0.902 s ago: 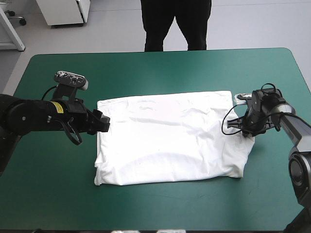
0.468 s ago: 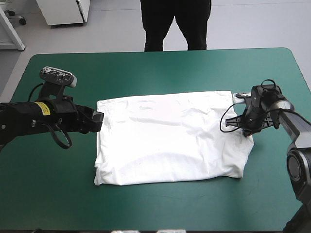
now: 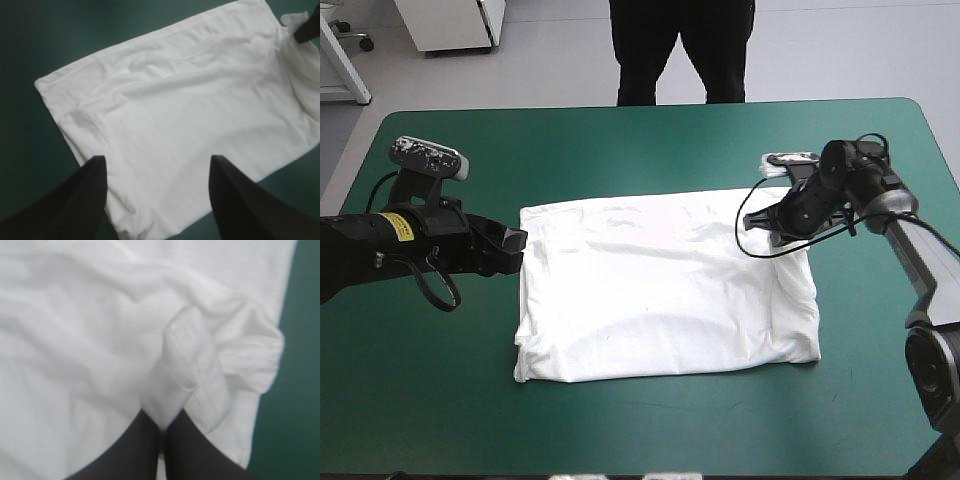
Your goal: Fold the cloth
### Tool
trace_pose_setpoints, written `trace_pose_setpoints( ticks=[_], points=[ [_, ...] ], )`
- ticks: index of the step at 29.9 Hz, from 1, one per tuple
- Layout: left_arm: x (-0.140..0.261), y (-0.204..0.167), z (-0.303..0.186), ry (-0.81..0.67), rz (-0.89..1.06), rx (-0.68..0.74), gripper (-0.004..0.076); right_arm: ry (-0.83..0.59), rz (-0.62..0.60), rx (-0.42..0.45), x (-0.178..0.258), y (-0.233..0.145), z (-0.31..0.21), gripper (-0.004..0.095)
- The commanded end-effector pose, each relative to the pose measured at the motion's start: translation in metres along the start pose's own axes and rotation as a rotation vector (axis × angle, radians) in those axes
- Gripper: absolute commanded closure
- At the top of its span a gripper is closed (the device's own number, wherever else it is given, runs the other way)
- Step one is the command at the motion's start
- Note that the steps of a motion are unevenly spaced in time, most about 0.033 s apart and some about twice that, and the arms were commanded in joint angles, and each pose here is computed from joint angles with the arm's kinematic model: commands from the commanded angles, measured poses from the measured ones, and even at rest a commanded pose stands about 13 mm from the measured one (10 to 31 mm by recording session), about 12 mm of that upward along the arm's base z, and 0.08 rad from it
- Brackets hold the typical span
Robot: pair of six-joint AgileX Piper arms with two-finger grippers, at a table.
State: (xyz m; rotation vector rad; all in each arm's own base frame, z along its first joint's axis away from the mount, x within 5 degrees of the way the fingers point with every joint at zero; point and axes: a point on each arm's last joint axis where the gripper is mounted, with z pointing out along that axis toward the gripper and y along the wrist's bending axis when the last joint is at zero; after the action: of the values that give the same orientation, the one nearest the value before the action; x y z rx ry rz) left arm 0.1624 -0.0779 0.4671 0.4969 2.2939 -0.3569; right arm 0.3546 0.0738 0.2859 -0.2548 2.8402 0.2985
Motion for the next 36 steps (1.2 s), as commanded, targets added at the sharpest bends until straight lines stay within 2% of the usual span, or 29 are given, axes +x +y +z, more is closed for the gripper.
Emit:
trace_pose_setpoints(
  ticks=[1, 10, 13, 15, 19, 21, 22, 31, 36],
  points=[
    [-0.002, -0.004, -0.013, -0.041, 0.000, 0.018, 0.0287, -0.048, -0.070, -0.025, -0.004, 0.023, -0.005, 0.0925],
    [-0.002, -0.004, -0.013, -0.041, 0.000, 0.016, 0.0288, 0.054, -0.152, -0.005, -0.008, 0.042, 0.051, 0.0921],
    [-0.001, -0.003, -0.013, -0.038, 0.002, 0.010, 0.0287, 0.078, -0.180, 0.000, -0.007, 0.041, 0.057, 0.0854],
    [-0.001, -0.002, -0.013, -0.032, 0.001, 0.000, 0.0287, 0.074, -0.190, 0.001, -0.008, 0.042, 0.055, 0.0734],
    [0.001, -0.002, -0.013, -0.009, 0.003, -0.004, 0.0287, 0.073, -0.204, 0.004, -0.013, 0.044, 0.044, 0.0413],
    [0.001, -0.002, -0.013, -0.009, -0.001, -0.006, 0.0287, 0.054, -0.218, 0.014, -0.017, 0.045, 0.029, 0.0281],
    [0.001, -0.002, -0.013, -0.009, -0.001, -0.006, 0.0287, 0.043, -0.222, 0.021, -0.019, 0.046, 0.023, 0.0255],
    [0.010, 0.006, -0.013, 0.001, -0.095, -0.089, 0.0287, -0.133, -0.246, 0.123, 0.004, 0.047, -0.078, 0.0302],
    [0.032, 0.009, 0.009, 0.103, -0.165, -0.099, 0.0287, -0.245, -0.224, 0.180, 0.029, 0.046, -0.130, 0.0305]
  ],
)
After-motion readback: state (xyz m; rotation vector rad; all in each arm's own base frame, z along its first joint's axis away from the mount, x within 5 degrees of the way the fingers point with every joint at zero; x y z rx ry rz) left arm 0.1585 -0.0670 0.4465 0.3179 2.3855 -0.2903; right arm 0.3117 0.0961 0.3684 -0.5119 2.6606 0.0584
